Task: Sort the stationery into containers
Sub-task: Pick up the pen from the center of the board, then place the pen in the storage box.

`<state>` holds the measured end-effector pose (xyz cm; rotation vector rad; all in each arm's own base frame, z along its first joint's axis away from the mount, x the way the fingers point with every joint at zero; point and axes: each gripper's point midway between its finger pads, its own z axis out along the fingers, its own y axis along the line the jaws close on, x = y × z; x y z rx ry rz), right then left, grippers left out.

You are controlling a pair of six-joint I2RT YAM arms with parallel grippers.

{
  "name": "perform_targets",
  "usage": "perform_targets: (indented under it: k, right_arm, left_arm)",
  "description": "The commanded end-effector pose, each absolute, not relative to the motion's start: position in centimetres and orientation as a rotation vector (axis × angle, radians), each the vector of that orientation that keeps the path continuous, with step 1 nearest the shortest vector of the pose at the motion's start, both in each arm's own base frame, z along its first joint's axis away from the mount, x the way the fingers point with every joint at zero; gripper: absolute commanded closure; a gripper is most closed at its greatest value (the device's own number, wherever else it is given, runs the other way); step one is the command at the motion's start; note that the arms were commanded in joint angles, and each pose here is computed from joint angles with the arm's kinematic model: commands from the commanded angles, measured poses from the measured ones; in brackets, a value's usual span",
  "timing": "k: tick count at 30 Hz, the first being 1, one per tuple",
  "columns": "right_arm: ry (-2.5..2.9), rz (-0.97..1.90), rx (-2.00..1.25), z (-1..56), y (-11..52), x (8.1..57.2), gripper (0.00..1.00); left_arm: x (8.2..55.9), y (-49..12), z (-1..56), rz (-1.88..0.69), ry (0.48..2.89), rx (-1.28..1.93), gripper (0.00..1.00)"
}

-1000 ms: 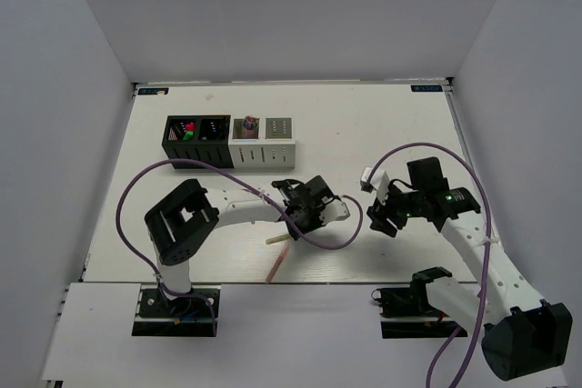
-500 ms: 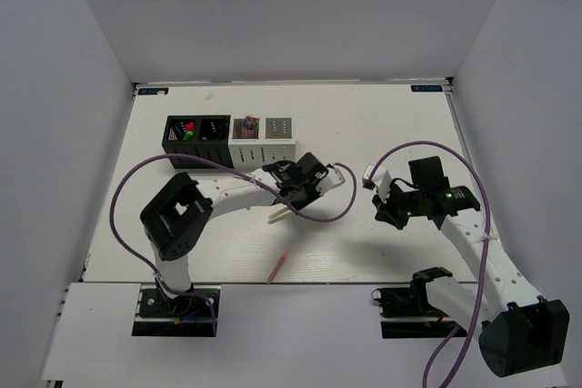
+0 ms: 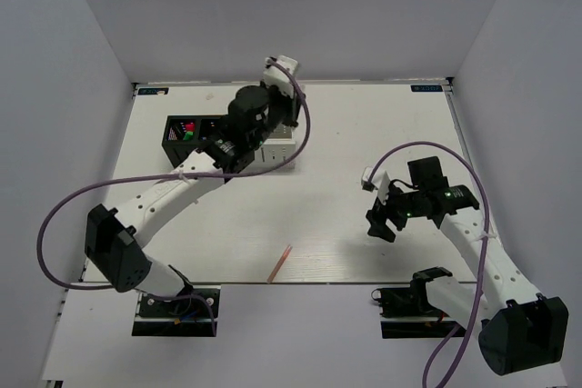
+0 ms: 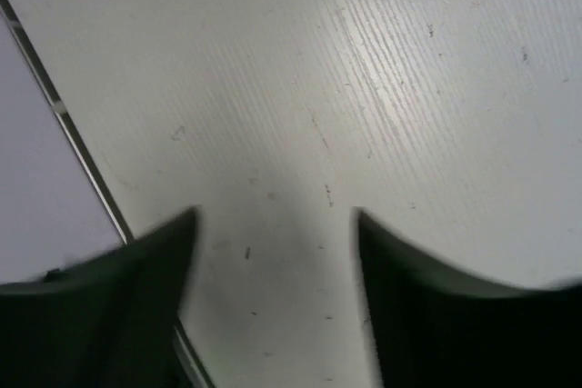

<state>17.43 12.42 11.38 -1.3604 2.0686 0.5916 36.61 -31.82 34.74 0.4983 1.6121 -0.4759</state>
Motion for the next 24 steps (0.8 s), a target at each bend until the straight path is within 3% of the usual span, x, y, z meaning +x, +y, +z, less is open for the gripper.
perform_targets:
  k: [1,4,5,7,9,10,12,13,20,24]
  right_arm:
    - [2.032,0.654,-1.379,11.8,13.1,17.1,0.10]
    - [1.999,0.670,-1.401,11.8,13.3,16.6,0.13]
    - [1.991,0.684,-1.405,11.8,13.5,16.5,0.26]
    - [1.996,0.700,-1.410,11.8,13.6,16.5,1.00]
    - [2.001,0.705,-1.412,11.9,13.6,16.4,1.00]
    - [2.012,0.715,-1.406,11.6,13.6,16.3,0.99]
    - [2.009,0.706,-1.400,11.7,13.7,16.6,0.53]
    - [2.015,0.704,-1.394,11.6,13.6,16.6,0.23]
    - [2.012,0.658,-1.387,11.3,13.3,17.2,0.15]
    - [2.023,0.654,-1.380,11.3,13.2,17.3,0.10]
  left_arm:
    - [41.4,-29.0,35.4,-0.457,1.535,0.245,1.00]
    - [44.9,-27.1,34.9,-0.451,1.541,0.142,1.00]
    - [46.5,-26.5,33.7,-0.451,1.564,0.117,1.00]
    - [47.6,-26.4,32.8,-0.462,1.586,0.088,1.00]
    - [48.6,-25.9,32.3,-0.469,1.598,0.059,1.00]
    - [49.1,-25.7,31.2,-0.458,1.617,0.058,1.00]
    - [49.4,-25.5,30.1,-0.464,1.641,0.048,1.00]
    - [49.7,-25.7,29.0,-0.461,1.659,0.048,1.00]
    - [49.4,-25.8,25.3,-0.471,1.724,0.065,1.00]
    - [48.9,-25.4,23.8,-0.450,1.759,0.086,0.55]
